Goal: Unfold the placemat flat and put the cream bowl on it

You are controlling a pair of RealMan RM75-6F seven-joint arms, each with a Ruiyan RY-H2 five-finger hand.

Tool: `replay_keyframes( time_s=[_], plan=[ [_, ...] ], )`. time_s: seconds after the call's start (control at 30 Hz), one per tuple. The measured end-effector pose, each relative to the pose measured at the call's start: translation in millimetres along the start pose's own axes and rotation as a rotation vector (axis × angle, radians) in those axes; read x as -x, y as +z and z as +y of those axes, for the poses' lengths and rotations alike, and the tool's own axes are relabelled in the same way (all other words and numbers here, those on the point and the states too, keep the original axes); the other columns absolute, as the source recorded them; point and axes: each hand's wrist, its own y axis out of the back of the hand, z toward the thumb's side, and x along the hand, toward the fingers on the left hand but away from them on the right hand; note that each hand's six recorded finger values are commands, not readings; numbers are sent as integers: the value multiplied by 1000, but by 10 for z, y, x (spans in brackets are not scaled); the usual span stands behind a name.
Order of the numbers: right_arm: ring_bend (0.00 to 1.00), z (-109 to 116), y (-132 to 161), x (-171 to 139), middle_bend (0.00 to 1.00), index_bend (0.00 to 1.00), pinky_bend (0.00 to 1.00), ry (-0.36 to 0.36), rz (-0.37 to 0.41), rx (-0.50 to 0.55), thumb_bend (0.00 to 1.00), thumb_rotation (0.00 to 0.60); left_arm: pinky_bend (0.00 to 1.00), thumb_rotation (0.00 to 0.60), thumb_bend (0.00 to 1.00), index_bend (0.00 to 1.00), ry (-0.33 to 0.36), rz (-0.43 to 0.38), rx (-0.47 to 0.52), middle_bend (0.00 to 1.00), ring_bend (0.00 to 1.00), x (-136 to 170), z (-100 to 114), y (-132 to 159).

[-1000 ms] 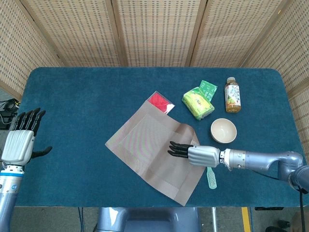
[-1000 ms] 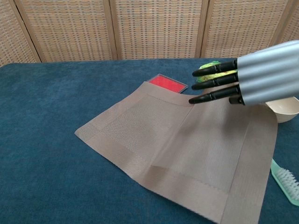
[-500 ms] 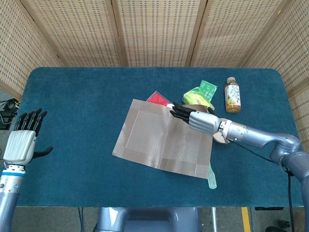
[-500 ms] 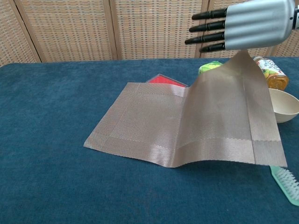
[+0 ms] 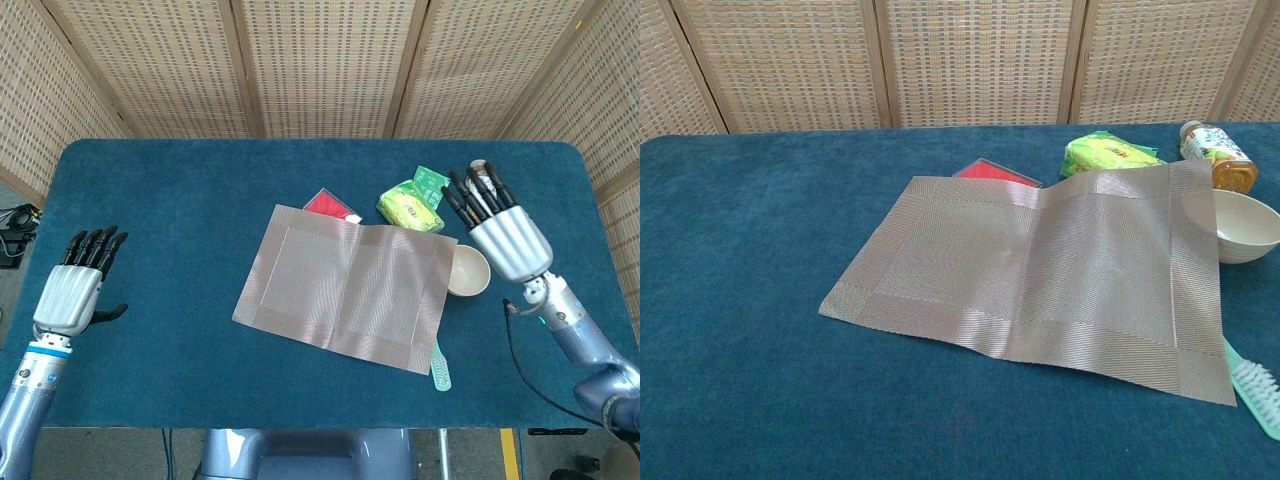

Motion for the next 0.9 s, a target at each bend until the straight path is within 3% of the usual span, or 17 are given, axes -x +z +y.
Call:
replay_keyframes(
  time_s=[0.13, 0.23, 0.33, 0.43, 0.63, 0.9],
  plan=[
    [0, -24, -73, -406, 0, 0, 0, 64, -150, 239, 0, 600, 0, 600, 0, 0, -17, -98, -43, 0, 0, -181, -102, 126],
    [0, -61, -79, -720, 0, 0, 0, 108, -221, 349, 0, 600, 0, 600, 0, 23, -26, -169, -72, 0, 0, -314, -180, 215],
    [0, -99, -76, -933, 0, 0, 0, 134, -256, 377, 0, 600, 0, 600, 0, 155, -21, -244, -101, 0, 0, -458, -263, 309],
    [0, -153, -27, -1049, 0, 0, 0, 151, -283, 418, 0, 600, 0, 600, 0, 219, -5, -298, -122, 0, 0, -561, -331, 377],
    [0, -250, 40, -1238, 0, 0, 0, 149, -369, 546, 0, 600, 0, 600, 0, 226, -24, -440, -155, 0, 0, -902, -643, 650],
    [0, -273, 24, -1274, 0, 0, 0, 110, -383, 569, 0, 600, 0, 600, 0, 226, -85, -588, -230, 0, 0, -1151, -1041, 1111]
  ],
)
